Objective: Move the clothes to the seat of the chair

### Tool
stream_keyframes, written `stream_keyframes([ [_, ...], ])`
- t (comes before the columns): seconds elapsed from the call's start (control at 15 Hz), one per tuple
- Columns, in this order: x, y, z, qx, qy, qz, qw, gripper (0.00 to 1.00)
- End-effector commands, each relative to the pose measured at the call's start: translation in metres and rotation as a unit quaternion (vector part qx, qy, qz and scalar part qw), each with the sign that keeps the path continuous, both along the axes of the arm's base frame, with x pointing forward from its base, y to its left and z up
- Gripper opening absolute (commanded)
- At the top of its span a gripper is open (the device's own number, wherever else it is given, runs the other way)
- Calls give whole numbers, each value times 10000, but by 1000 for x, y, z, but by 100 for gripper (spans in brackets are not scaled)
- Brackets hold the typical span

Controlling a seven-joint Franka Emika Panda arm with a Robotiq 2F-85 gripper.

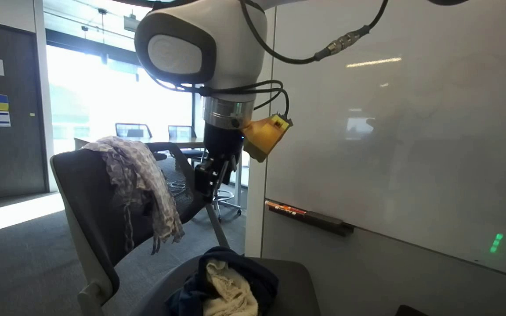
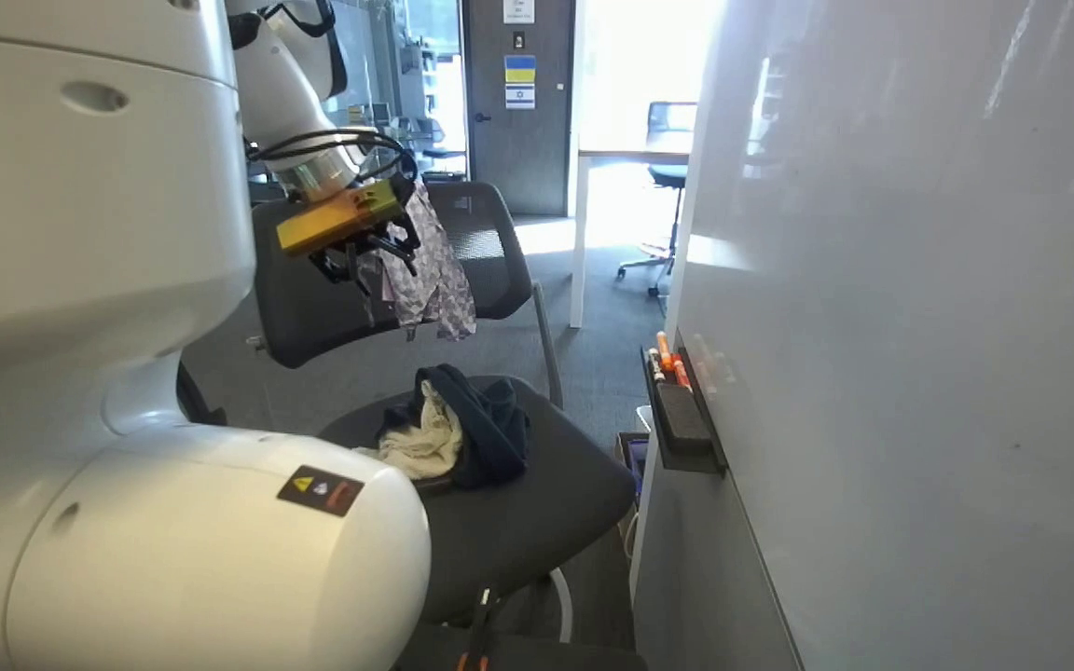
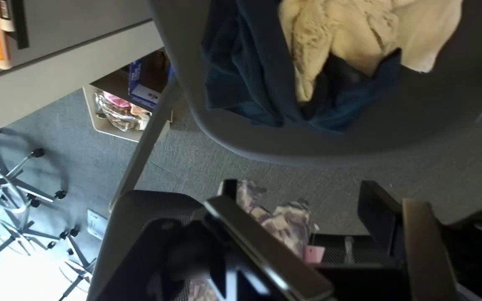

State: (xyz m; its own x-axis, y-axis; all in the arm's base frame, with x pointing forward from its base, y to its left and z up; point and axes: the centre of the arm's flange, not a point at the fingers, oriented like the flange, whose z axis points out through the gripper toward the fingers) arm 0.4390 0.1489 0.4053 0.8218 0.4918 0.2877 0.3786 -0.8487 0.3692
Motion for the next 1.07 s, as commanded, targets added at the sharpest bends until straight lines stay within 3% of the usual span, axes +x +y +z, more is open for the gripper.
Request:
stream_keyframes([
  [0.0, 24, 36, 35, 722, -156, 366, 9966, 100],
  [0.33, 44, 85, 18, 1519, -620, 1357, 9771, 100],
  [0.67, 77, 100, 13, 1306, -1354, 1991, 9618, 100],
  [1.0, 111, 86, 35, 1386, -1793, 1716, 9588, 100],
])
